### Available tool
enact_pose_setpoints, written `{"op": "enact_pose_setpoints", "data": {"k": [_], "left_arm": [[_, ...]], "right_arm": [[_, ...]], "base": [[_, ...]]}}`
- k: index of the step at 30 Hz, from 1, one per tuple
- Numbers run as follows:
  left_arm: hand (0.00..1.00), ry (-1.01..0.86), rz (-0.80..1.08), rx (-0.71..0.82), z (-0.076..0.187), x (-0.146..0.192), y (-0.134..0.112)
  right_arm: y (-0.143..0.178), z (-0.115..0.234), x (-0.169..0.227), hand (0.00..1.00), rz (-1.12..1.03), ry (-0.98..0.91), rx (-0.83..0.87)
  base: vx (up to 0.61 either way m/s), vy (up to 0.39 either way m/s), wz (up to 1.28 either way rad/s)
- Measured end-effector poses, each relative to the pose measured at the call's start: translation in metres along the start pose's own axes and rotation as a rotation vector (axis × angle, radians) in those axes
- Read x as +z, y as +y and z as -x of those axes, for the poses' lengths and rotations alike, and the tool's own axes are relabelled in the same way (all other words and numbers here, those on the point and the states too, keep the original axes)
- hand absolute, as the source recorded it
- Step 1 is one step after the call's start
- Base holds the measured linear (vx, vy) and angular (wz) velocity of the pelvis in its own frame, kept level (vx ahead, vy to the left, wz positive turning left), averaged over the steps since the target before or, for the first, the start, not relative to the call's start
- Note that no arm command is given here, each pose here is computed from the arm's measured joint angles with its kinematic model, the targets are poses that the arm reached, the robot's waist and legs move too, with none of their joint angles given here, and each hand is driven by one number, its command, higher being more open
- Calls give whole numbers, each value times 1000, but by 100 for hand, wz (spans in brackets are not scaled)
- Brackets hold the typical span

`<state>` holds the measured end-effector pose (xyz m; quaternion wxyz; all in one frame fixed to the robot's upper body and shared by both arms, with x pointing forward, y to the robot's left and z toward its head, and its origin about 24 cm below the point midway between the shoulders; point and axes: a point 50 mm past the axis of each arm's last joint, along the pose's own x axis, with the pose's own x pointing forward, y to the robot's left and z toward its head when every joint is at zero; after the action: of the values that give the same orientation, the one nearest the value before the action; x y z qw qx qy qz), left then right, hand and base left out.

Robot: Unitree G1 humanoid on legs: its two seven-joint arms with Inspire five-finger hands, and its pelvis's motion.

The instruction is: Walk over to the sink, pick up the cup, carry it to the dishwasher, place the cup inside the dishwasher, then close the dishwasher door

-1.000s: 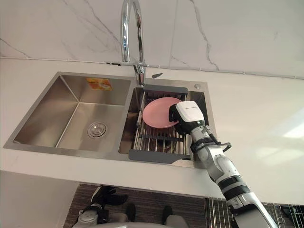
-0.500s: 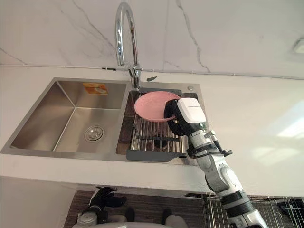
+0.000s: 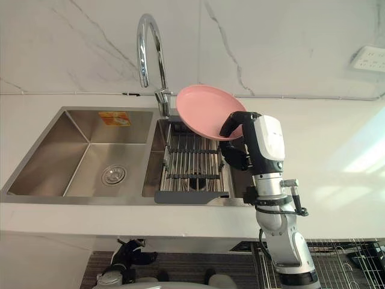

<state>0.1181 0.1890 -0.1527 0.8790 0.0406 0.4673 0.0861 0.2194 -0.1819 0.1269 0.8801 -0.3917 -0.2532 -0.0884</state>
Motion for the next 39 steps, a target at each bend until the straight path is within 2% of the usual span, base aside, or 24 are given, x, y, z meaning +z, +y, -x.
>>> {"op": "enact_pose_setpoints", "data": {"k": [10,19,25,30,33,39], "left_arm": [[90,12,9,17,0,-2,1],[90,-62,-29,-33,-2,13,-7],[90,-67,-27,-31,-2,13,-6],[90,-53,42,-35,-4,16,2],[90,-60,90,17,-6,21,5],[90,-82,24,86,-6,23,25]], "right_arm": [[-3,15,9,30,-52,31,-48],[-16,-4,15,30,-20,-84,-84],[-22,-8,9,30,44,-76,-92],[-20,-14,5,30,107,-45,-99],[-12,-20,5,30,94,-51,-81],[3,-16,16,30,93,-108,-25]], "base": [[-27,-6,-3],[-56,2,0],[-105,127,-44],[-116,185,-103],[-214,79,-106],[-103,-73,-74]]}}
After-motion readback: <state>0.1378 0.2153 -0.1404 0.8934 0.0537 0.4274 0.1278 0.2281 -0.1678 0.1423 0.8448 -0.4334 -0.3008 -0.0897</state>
